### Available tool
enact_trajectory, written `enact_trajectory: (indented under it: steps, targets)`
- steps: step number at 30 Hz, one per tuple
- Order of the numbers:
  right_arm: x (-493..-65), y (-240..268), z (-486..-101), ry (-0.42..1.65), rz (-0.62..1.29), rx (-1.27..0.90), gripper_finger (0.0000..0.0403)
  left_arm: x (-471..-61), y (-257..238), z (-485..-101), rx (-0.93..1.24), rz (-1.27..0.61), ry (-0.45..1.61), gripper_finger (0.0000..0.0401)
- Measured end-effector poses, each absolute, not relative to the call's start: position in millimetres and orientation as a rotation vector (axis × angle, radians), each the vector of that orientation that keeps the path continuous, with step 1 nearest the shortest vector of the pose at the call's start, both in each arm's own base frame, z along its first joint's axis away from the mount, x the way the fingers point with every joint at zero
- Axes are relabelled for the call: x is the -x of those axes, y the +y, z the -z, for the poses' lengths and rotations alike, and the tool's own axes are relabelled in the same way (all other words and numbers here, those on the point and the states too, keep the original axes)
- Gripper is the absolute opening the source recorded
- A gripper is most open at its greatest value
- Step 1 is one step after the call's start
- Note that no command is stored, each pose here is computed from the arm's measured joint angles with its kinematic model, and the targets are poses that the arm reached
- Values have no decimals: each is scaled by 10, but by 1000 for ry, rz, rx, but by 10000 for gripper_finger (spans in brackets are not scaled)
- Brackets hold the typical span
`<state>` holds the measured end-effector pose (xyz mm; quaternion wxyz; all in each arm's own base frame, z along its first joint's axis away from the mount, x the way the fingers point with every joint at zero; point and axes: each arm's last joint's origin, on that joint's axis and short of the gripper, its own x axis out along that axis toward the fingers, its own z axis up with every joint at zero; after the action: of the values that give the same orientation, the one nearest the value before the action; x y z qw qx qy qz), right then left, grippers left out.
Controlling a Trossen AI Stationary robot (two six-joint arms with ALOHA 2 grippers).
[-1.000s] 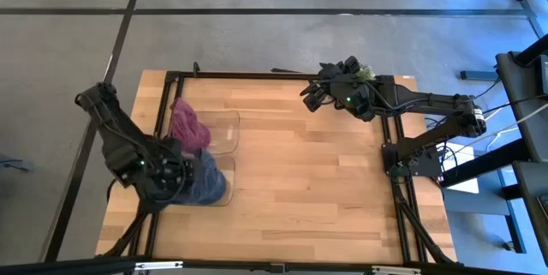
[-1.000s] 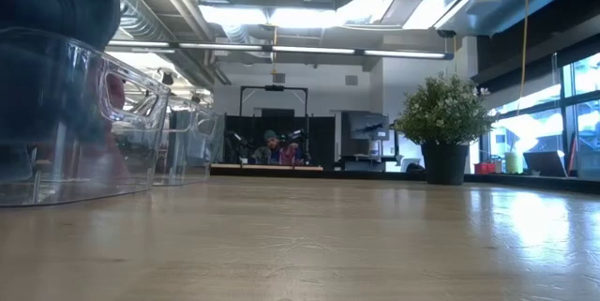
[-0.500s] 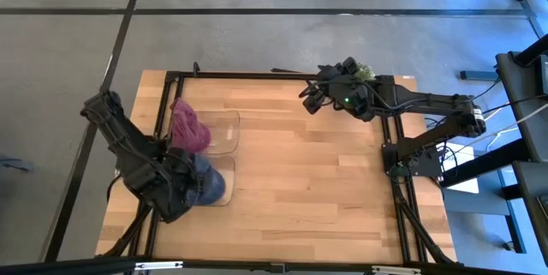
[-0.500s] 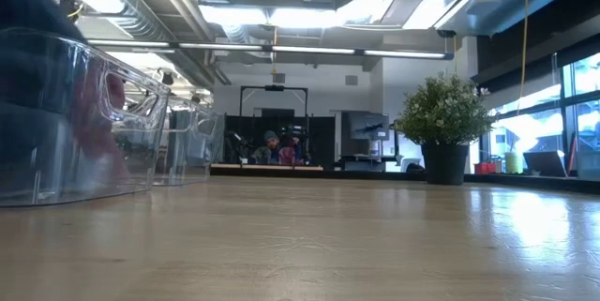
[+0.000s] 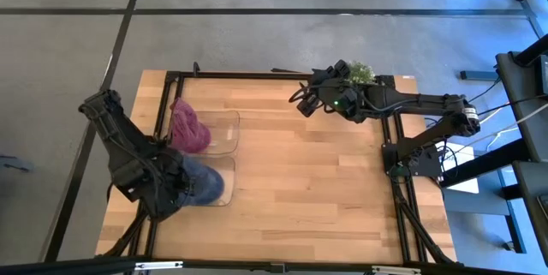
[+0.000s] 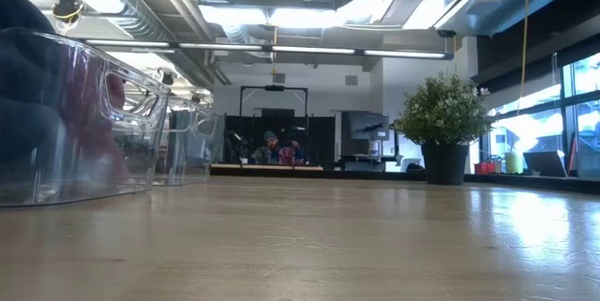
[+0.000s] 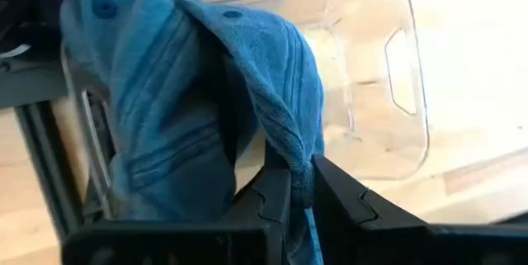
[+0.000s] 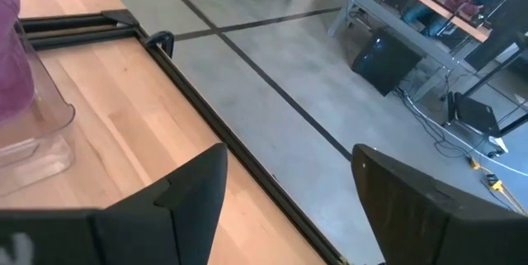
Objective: Pick & Place hat
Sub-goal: Put the blue cap into the bottom transparent bin, then return to Home Position
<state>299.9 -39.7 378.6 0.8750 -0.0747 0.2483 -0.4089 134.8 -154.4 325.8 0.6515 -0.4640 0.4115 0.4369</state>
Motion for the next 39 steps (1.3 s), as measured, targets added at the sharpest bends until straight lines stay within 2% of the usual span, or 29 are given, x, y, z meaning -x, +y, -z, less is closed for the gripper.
enact_trajectory:
  steps: [9, 15, 23, 31, 39]
  targets:
    - [-3001, -398, -3784, 526, 850, 171, 259, -1294, -1574, -3284, 1101, -1058, 1136, 28]
    - [-3001, -398, -3784, 527, 850, 172, 259, -1307, -1559, -3270, 1056, -1027, 1084, 32]
    - [-3001, -398, -3784, 527, 850, 173, 259, -1324, -1546, -3275, 1030, -1002, 1015, 62]
    - [-3001, -399, -3784, 526, 851, 171, 259, -1348, -1475, -3307, 1047, -1003, 998, 126]
    - [-3000, -393, -3780, 524, 845, 156, 259, -1346, -1184, -3576, 907, -821, 756, 157]
